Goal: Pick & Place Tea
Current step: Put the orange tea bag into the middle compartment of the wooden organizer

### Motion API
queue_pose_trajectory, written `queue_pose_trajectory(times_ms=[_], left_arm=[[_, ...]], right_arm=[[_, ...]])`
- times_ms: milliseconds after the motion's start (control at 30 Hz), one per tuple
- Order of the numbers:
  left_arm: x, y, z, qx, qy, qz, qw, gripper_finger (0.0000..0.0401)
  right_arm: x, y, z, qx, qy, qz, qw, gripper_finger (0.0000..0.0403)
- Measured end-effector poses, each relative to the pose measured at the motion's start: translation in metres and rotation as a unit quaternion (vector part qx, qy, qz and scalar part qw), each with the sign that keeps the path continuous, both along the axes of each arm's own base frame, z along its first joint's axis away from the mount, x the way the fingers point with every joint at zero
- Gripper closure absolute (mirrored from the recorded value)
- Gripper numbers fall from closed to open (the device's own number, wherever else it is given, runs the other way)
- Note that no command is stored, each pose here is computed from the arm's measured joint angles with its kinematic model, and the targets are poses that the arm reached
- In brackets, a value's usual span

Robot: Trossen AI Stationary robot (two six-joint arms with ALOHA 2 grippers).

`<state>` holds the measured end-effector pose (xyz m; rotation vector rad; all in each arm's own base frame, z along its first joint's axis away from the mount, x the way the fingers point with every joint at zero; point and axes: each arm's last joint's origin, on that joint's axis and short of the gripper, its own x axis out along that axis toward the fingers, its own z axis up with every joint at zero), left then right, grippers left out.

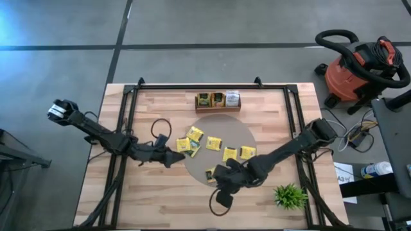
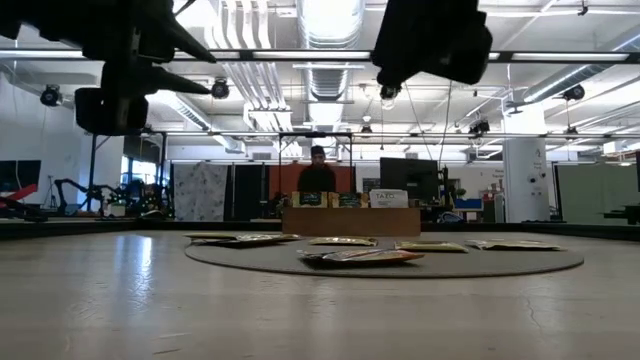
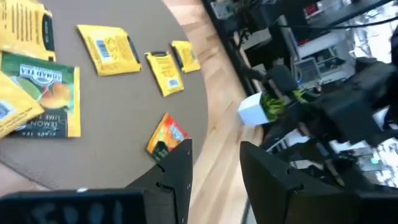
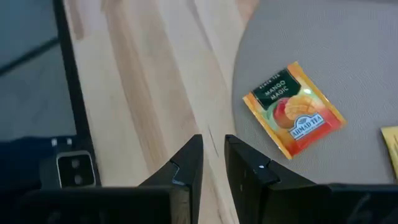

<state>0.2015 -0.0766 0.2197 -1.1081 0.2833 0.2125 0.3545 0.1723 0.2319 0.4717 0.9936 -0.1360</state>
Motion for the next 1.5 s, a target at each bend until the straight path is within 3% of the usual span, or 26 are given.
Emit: queue_pose_trajectory(times_ms=[300,533,767,900,1033,1300,1500], left_arm=[[0.026,-0.023,-0.029,0.047,0.056,-0.061,0.995,0.0273],[0.053,-0.036,-0.05,0.129,0.104,-0.104,0.981,0.0273],[0.089,-0.05,-0.047,0.293,0.1,-0.176,0.934,0.0273],[0.105,-0.051,-0.046,0.341,0.127,-0.198,0.91,0.0273],[0.11,-0.045,-0.051,0.343,0.178,-0.203,0.9,0.0273],[0.108,-0.029,-0.061,0.247,0.213,-0.183,0.928,0.0273],[0.115,-0.022,-0.07,0.215,0.213,-0.2,0.932,0.0273]], right_arm=[[-0.002,-0.005,-0.02,0.023,0.019,-0.108,0.994,0.0337],[-0.012,-0.012,-0.059,0.092,0.042,-0.246,0.964,0.0337],[-0.019,-0.016,-0.09,0.186,-0.004,-0.315,0.931,0.0337],[-0.02,-0.016,-0.097,0.242,-0.052,-0.315,0.916,0.0337],[-0.022,-0.017,-0.1,0.248,-0.058,-0.314,0.915,0.0337],[-0.027,-0.019,-0.104,0.21,-0.032,-0.311,0.926,0.0343],[-0.036,-0.024,-0.116,0.187,-0.01,-0.315,0.931,0.0352]])
